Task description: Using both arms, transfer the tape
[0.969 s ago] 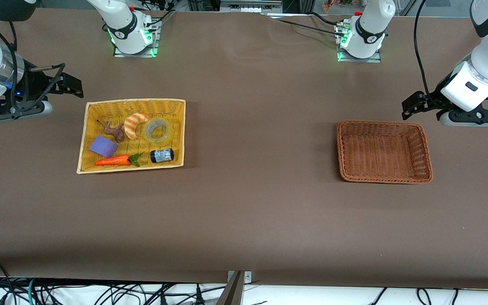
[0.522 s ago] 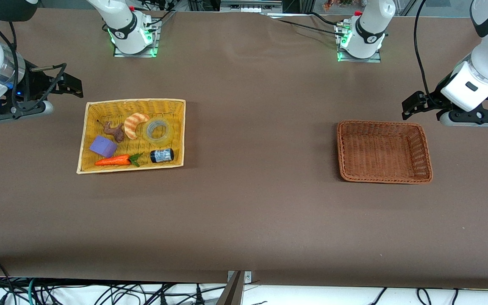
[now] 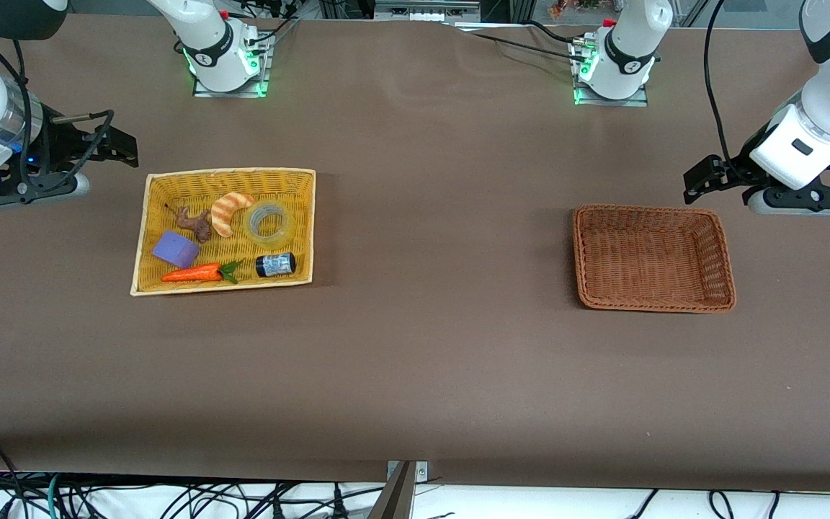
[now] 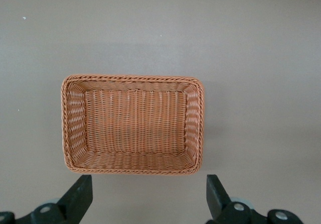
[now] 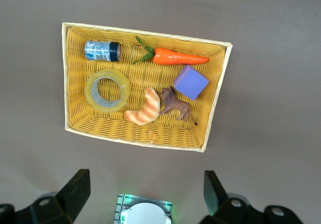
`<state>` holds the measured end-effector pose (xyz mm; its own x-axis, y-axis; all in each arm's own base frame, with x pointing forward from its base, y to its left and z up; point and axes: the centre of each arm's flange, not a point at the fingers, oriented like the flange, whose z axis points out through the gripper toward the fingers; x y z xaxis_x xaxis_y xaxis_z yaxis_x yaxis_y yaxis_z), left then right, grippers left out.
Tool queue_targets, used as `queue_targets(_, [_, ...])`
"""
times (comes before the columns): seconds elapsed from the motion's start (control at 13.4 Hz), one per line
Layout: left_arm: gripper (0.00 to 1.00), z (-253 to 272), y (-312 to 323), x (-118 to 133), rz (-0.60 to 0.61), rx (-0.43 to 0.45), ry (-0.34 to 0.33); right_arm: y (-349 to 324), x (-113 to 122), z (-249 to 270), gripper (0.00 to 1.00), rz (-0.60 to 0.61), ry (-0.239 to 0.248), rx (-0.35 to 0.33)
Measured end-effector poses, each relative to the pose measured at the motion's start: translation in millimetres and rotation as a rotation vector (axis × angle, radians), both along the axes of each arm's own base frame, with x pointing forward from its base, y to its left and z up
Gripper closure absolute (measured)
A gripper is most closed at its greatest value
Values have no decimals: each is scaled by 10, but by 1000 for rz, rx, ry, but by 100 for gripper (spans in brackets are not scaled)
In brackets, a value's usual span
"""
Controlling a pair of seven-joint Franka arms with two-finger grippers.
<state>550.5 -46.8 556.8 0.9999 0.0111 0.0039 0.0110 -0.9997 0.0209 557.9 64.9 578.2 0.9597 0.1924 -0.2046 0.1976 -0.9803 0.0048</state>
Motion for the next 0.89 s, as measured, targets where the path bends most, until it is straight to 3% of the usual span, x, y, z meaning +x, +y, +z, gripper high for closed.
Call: queue_targets(0.89, [0,3,-6,0,-1,0,-1,149,4,-59,0,36,10,-7])
